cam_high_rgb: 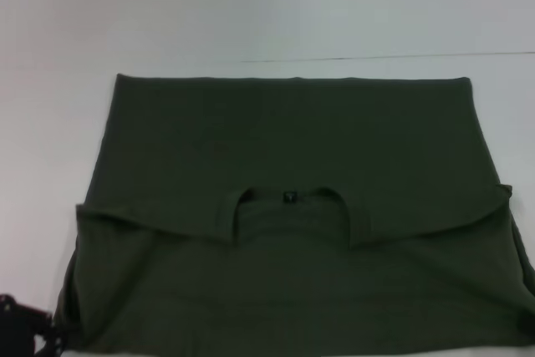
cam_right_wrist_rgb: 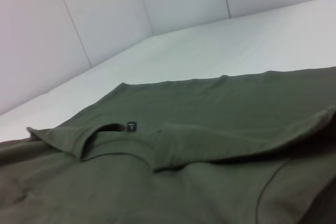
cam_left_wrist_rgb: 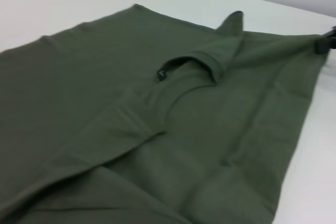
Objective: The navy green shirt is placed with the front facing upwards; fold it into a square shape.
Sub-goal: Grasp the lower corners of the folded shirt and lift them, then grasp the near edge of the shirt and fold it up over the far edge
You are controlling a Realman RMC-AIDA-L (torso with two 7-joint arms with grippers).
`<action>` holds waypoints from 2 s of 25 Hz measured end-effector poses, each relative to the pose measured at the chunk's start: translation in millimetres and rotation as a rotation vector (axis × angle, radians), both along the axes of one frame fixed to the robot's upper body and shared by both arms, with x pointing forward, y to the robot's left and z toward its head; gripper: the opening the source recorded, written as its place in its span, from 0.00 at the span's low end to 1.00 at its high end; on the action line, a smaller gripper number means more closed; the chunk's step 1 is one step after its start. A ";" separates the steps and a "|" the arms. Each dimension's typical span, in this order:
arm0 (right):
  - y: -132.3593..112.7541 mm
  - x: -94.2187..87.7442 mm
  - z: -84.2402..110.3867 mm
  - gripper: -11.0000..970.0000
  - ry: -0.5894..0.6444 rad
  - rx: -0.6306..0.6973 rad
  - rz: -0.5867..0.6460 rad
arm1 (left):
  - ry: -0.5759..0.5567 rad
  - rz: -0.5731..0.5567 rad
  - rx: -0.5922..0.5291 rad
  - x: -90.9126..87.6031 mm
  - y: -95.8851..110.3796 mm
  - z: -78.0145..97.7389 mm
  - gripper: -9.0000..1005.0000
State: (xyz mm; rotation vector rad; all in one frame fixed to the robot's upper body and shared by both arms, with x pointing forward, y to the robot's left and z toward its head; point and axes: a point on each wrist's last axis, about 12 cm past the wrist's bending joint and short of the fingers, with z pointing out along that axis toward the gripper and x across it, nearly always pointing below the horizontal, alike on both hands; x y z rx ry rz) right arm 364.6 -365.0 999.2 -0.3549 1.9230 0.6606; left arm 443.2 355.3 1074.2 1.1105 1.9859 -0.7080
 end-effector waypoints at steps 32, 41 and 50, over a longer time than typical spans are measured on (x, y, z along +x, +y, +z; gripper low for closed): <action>-31.3 53.6 65.0 0.08 0.018 0.213 -0.035 | -0.126 0.215 -0.178 -9.7 26.6 20.5 0.06; -32.2 124.7 96.6 0.08 0.116 0.242 -0.042 | -0.118 0.323 -0.193 27.1 15.5 17.0 0.07; -10.4 186.1 102.1 0.08 0.162 0.161 -0.111 | -0.160 0.405 -0.176 78.0 -1.0 20.7 0.07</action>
